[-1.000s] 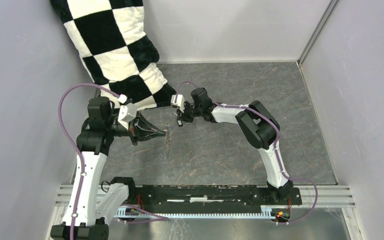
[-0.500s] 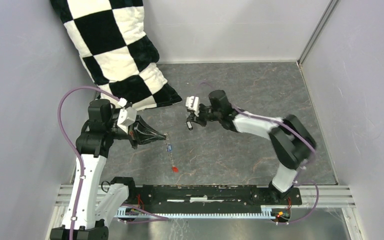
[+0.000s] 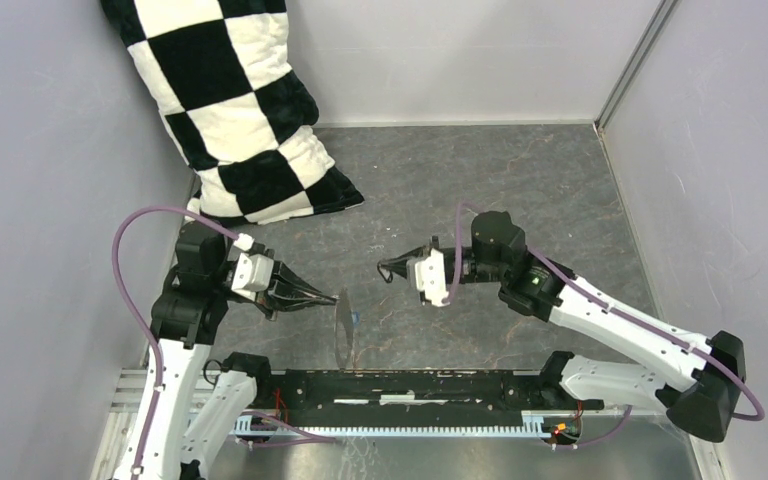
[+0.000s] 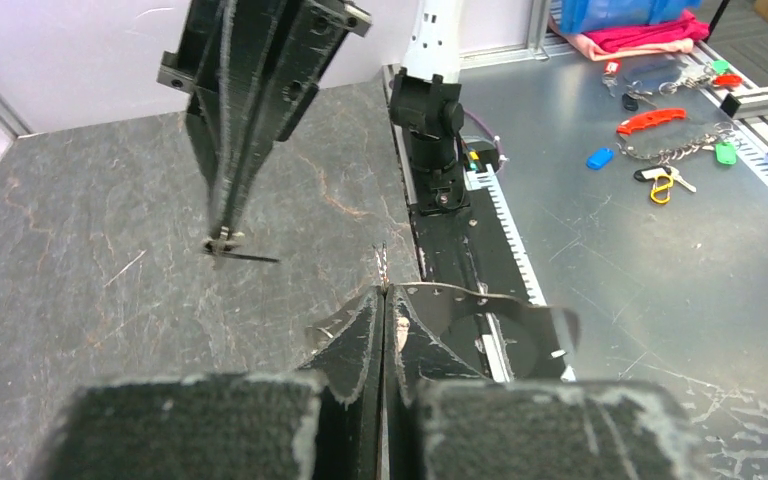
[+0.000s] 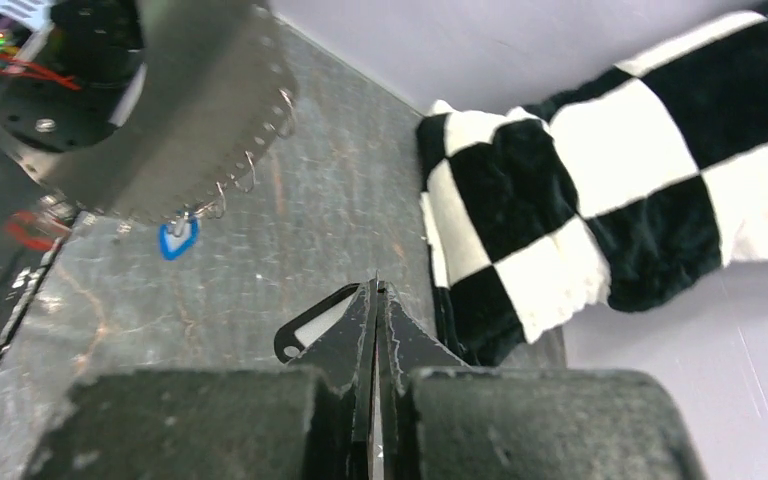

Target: Put the keys on the keyring

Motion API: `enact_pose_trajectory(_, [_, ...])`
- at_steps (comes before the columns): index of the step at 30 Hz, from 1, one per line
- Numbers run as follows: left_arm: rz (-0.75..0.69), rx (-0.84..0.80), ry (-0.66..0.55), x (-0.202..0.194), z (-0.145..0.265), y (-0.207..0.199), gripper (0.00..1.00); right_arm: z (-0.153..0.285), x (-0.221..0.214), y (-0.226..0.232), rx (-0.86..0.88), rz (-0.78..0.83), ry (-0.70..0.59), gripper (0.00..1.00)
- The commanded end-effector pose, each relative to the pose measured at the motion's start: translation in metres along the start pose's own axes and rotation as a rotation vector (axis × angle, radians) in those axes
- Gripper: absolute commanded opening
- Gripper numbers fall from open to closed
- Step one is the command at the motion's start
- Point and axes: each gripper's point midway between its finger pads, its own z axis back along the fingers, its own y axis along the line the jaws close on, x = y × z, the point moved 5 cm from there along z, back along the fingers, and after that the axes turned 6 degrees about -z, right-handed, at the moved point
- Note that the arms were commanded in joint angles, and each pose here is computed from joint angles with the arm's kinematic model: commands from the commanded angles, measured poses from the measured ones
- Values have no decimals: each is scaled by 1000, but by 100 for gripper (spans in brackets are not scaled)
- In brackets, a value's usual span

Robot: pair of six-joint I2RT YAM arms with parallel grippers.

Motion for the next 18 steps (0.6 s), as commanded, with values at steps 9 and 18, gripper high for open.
enact_pose_trajectory(9, [-91, -138, -79, 21, -8, -3, 2, -4, 69, 19, 113, 209, -115, 1])
enact_pose_trajectory(18, [-64, -141, -77, 22, -8, -4, 2, -10, 87, 19, 149, 247, -160, 1])
